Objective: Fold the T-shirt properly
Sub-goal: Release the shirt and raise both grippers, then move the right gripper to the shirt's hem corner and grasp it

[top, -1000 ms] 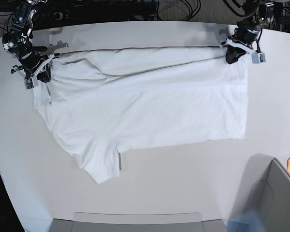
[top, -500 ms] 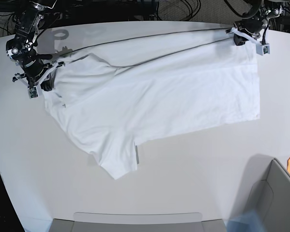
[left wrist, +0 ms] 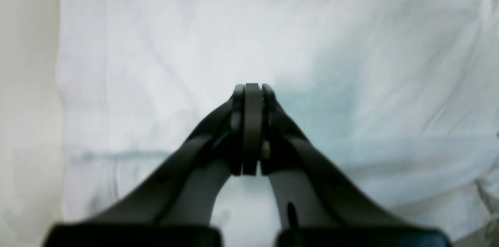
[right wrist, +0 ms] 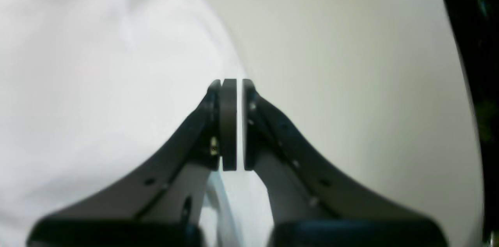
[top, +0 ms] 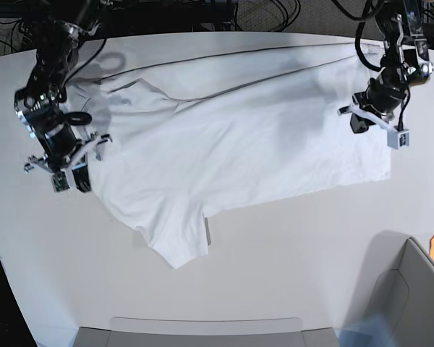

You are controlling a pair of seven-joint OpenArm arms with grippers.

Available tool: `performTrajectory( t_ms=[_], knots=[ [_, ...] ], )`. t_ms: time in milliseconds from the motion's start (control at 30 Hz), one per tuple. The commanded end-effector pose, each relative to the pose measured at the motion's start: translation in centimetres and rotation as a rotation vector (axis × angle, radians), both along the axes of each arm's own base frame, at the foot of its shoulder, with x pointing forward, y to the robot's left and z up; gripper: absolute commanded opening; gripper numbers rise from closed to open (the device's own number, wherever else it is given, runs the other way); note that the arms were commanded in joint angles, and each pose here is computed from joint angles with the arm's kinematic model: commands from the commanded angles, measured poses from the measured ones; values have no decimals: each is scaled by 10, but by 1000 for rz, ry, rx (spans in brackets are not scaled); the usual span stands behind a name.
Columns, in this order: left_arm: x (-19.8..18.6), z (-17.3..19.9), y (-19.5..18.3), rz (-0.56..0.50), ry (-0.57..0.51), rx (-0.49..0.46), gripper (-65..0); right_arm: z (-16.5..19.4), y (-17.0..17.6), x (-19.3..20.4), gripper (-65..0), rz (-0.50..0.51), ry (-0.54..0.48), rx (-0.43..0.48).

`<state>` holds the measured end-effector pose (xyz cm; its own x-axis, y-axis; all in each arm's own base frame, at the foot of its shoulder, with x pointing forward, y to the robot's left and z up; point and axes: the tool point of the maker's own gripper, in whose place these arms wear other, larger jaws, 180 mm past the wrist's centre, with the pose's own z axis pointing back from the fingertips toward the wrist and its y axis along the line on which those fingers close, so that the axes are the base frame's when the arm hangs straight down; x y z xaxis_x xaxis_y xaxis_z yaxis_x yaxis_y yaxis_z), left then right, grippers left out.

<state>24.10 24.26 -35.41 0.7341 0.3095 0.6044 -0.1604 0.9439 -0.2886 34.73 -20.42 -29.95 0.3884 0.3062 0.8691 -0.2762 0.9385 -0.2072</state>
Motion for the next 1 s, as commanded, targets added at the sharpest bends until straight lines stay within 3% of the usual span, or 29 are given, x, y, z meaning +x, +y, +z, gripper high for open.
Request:
performTrajectory(
  t_ms=[0, 100, 233, 333, 433, 633, 833, 967],
  knots=[
    [20, 21, 1, -9, -79, 10, -650, 13, 7, 18, -631, 36, -43, -1],
    [40, 34, -5, -21, -100, -15, -650, -6, 20, 59, -631, 71, 19, 0],
    [50, 41, -14, -43, -89, -42, -650, -36, 7, 104, -631, -29, 133, 45],
    [50, 40, -17, -45, -88, -49, -650, -60, -5, 113, -632, -105, 213, 59],
    [51, 40, -18, -35, -92, -60, -650, -78, -13, 103, -633, -134, 270, 21],
    [51, 40, -18, -35, -92, -62, -650, -123, -24, 48, -632, -140, 371, -75],
    [50, 39, -18, -32, -90, -63, -650, -120, -13, -7, -631, -38, 369, -157],
    [48, 28, -14, -15, -57, -74, -650, -98, -17, -17, -631, -45, 379, -229]
  ],
)
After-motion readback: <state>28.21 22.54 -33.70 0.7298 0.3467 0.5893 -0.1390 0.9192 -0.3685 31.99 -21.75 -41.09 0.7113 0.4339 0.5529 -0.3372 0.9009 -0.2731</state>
